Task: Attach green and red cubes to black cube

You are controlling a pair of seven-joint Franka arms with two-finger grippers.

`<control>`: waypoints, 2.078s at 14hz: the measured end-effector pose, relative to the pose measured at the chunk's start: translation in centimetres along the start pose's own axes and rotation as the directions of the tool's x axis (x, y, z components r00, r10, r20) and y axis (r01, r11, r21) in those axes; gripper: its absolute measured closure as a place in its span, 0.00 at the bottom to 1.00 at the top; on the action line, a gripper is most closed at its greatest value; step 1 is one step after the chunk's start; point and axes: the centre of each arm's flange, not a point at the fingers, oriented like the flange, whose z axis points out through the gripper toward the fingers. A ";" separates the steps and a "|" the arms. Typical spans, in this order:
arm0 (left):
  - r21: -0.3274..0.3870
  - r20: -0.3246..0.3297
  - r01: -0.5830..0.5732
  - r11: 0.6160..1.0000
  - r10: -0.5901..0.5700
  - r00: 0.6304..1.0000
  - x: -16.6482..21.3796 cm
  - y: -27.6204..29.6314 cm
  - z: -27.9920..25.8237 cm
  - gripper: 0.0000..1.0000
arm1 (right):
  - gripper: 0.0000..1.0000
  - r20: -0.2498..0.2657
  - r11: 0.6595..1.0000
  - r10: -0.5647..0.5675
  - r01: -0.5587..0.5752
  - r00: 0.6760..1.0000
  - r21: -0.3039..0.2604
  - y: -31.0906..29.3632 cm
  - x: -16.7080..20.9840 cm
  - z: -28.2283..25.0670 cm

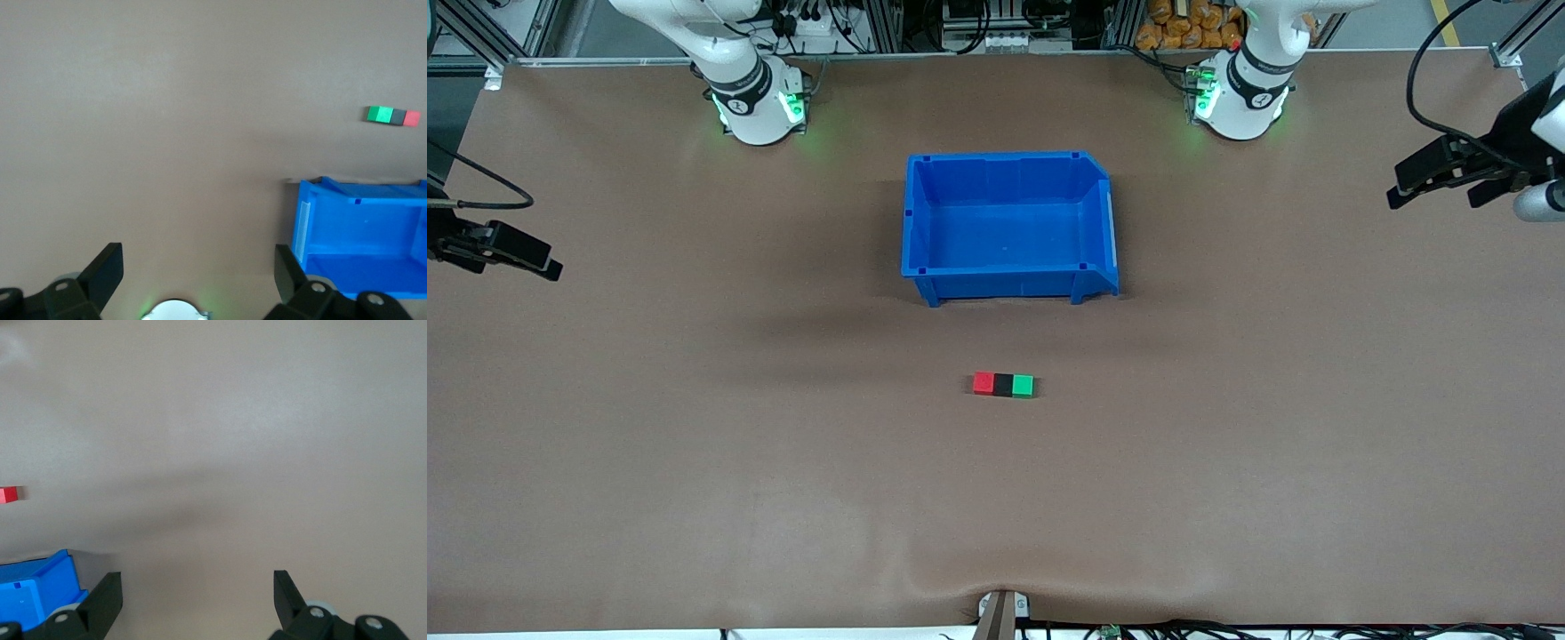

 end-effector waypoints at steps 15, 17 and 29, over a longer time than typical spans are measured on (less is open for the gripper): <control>0.048 -0.028 0.016 0.999 -0.015 1.000 -1.8 0.5 1.4 0.00 | 0.00 -0.002 0.991 -0.130 0.130 0.991 0.001 0.7 -3.1 -0.6; 0.073 -0.034 -0.027 0.997 0.029 0.999 -1.7 0.2 1.3 0.00 | 0.00 -0.002 0.991 -0.132 0.132 0.991 0.001 0.8 -3.3 -0.7; 0.069 -0.056 -0.080 0.994 0.084 0.995 1.3 0.1 2.6 0.00 | 0.00 0.005 0.991 -0.131 0.131 0.991 0.002 1.0 -4.2 -0.5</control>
